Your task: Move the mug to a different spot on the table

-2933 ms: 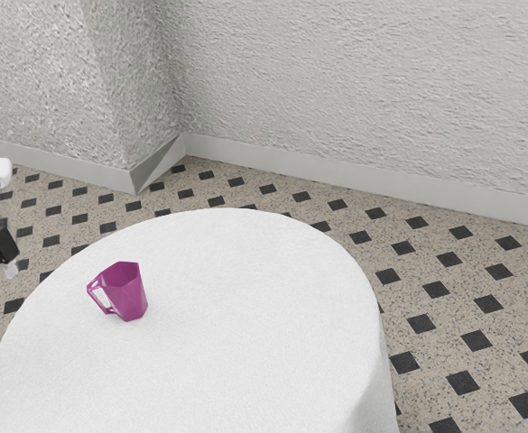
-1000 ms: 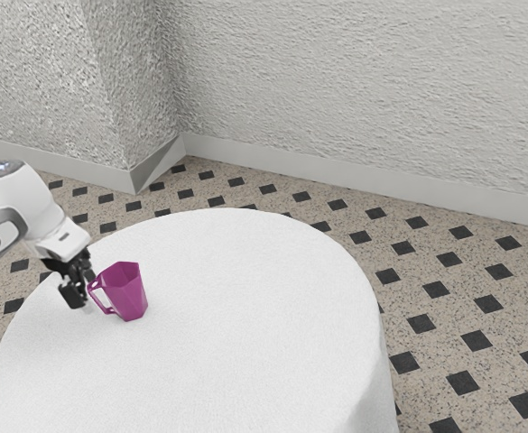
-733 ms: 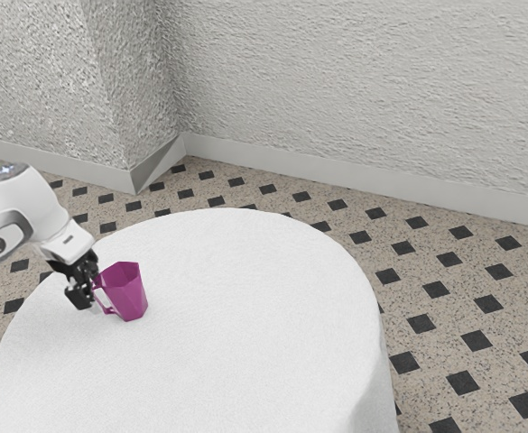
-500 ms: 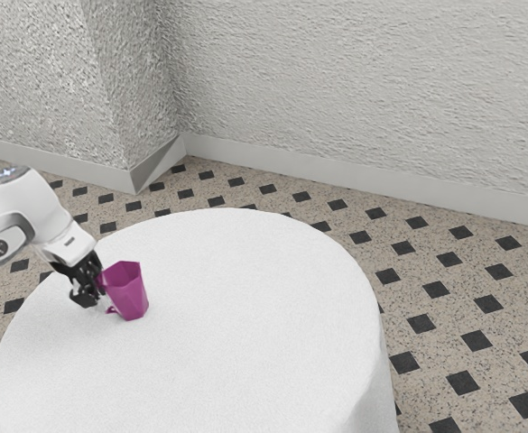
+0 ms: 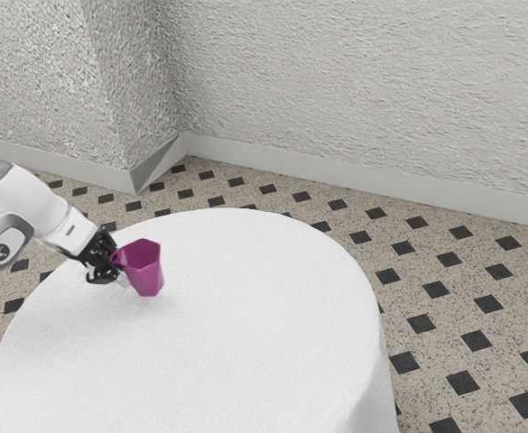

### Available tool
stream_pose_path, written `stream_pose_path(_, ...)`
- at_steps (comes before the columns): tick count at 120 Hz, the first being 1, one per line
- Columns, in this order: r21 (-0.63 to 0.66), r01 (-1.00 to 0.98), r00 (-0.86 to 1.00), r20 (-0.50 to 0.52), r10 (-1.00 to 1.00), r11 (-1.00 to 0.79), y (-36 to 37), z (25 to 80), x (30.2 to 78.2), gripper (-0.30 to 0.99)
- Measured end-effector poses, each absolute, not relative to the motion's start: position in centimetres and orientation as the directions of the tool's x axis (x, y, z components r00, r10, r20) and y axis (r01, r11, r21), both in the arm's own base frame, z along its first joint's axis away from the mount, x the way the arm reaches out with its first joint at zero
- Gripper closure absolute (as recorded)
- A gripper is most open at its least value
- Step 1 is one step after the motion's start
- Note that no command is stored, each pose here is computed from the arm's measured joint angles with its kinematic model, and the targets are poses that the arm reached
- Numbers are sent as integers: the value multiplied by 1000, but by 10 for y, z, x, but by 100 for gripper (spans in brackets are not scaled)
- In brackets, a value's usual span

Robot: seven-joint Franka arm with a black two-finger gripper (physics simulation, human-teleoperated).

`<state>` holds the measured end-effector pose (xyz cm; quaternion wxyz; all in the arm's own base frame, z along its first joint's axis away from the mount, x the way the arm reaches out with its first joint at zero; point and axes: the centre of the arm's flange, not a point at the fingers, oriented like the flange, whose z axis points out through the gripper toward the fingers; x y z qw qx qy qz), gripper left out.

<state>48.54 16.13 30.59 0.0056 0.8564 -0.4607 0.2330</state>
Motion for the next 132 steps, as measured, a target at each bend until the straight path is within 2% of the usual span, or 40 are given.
stream_pose_path(21,-192,-775,453,494,-742,-602,148,311,490,61)
stream_pose_path(53,-121,-759,474,571,-671,-640,135,302,486,62)
stream_pose_path(105,-29,-772,500,590,-634,-635,110,277,486,62)
stream_pose_path(132,25,-761,551,552,-625,-649,99,275,486,62)
